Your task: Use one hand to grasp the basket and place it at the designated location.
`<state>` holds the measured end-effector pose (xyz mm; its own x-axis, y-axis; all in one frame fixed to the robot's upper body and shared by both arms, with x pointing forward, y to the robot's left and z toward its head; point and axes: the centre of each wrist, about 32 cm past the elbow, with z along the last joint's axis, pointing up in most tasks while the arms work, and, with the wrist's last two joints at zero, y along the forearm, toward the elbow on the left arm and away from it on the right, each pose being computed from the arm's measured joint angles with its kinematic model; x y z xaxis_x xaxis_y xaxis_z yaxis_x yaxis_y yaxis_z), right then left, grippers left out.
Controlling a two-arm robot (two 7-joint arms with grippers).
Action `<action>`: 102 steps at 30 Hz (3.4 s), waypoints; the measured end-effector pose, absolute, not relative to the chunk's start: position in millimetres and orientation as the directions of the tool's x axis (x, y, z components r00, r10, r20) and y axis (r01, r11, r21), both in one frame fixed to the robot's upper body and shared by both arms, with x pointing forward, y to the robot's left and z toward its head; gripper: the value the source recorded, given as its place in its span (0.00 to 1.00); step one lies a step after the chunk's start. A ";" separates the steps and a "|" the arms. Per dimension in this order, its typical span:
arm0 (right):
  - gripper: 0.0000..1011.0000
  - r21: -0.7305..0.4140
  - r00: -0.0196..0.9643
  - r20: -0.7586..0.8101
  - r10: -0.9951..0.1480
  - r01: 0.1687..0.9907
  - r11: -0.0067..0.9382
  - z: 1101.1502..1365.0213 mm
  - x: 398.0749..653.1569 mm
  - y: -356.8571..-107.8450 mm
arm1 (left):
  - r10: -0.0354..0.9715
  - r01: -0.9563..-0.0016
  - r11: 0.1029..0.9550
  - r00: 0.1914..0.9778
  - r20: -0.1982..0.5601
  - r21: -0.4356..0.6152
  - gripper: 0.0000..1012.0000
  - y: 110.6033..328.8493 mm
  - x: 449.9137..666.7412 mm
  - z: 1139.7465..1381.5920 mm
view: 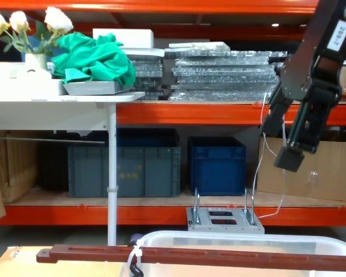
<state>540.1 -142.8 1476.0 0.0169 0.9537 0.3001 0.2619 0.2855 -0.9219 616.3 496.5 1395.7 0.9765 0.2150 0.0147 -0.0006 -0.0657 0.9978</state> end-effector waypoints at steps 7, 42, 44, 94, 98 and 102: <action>0.99 -0.923 0.019 0.300 0.954 0.261 0.285 1475.3 541.7 -142.5 | 0.215 -0.001 -0.065 0.977 0.015 0.998 0.00 496.3 616.3 1395.8; 0.99 -0.950 0.026 0.275 0.961 0.161 0.268 1435.9 572.4 -131.9 | 0.214 -0.001 -0.065 0.977 0.015 0.998 0.00 496.2 616.3 1395.8; 0.99 -0.955 0.030 0.267 0.963 0.144 0.260 1430.3 578.0 -126.7 | 0.215 -0.001 -0.066 0.977 0.015 0.998 0.00 496.4 616.3 1395.8; 0.99 -0.984 0.075 0.178 0.981 -0.019 0.180 1372.6 607.6 -109.1 | 0.214 -0.001 -0.065 0.977 0.015 0.998 0.00 496.3 616.3 1395.7; 0.99 -0.984 0.068 0.176 0.982 -0.027 0.178 1369.2 611.2 -109.9 | 0.214 -0.001 -0.066 0.977 0.015 0.998 0.00 496.3 616.3 1395.8; 0.99 -0.983 0.061 0.176 0.982 -0.044 0.179 1363.2 616.5 -110.9 | 0.214 -0.001 -0.065 0.977 0.015 0.998 0.00 496.3 616.3 1395.8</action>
<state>616.5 -110.9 1363.2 0.0607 0.9824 0.1765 -0.0438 0.1793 -0.9828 616.3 496.3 1395.8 0.9766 0.2144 0.0147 -0.0006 -0.0655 0.9979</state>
